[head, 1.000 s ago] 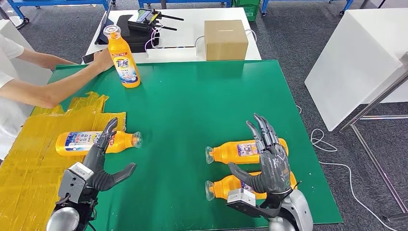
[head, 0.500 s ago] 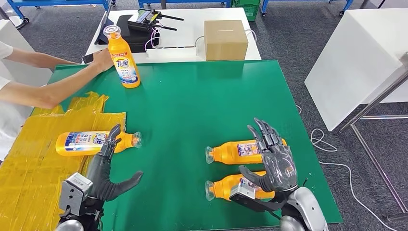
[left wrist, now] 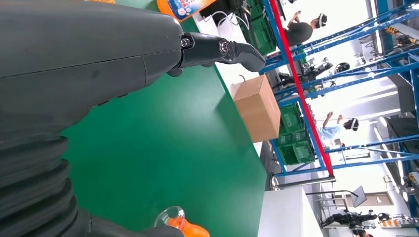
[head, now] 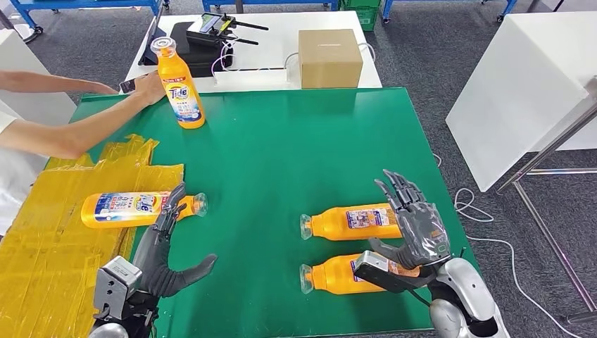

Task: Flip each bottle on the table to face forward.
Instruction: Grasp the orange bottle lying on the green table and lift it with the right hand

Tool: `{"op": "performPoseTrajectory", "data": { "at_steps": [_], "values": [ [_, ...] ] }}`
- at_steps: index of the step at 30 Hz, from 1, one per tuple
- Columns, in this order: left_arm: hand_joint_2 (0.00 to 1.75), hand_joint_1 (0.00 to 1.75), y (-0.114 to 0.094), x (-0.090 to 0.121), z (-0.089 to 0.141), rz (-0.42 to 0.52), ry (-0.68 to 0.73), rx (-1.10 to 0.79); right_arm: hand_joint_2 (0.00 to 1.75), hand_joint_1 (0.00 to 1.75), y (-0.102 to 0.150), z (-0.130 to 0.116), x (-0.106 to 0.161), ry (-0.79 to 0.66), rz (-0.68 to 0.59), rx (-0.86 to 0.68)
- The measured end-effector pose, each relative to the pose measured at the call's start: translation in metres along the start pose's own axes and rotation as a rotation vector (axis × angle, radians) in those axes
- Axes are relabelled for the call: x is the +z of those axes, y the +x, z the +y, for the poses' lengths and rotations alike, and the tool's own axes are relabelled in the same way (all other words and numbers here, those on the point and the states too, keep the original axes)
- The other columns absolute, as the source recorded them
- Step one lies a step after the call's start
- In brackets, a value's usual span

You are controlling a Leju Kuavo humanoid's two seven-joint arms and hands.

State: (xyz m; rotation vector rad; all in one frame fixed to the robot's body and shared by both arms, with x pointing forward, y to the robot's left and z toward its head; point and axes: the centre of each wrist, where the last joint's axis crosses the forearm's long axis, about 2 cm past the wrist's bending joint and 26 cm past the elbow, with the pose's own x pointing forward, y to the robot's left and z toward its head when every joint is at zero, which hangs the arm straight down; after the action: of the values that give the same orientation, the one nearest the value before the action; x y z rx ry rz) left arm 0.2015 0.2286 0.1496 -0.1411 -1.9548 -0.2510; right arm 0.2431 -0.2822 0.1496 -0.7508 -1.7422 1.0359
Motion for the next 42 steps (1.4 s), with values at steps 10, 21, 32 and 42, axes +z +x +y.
{"op": "performPoseTrajectory", "data": {
  "at_steps": [10, 21, 32, 42],
  "values": [
    [1.75, 0.00, 0.001, -0.006, -0.001, -0.016, -0.017, 0.017, 1.75, 0.00, -0.026, 0.001, -0.008, 0.126, 0.051, 0.021],
    [1.75, 0.00, 0.001, -0.018, -0.004, -0.041, -0.039, 0.032, 1.75, 0.00, -0.059, 0.017, -0.011, 0.255, 0.157, 0.044],
    [1.75, 0.00, 0.000, -0.023, -0.006, -0.045, -0.050, 0.037, 1.75, 0.00, -0.075, 0.027, -0.015, 0.312, 0.210, 0.068],
    [1.75, 0.00, -0.002, -0.030, -0.008, -0.052, -0.063, 0.051, 1.75, 0.00, -0.081, 0.042, -0.026, 0.377, 0.235, 0.094]
  ]
}}
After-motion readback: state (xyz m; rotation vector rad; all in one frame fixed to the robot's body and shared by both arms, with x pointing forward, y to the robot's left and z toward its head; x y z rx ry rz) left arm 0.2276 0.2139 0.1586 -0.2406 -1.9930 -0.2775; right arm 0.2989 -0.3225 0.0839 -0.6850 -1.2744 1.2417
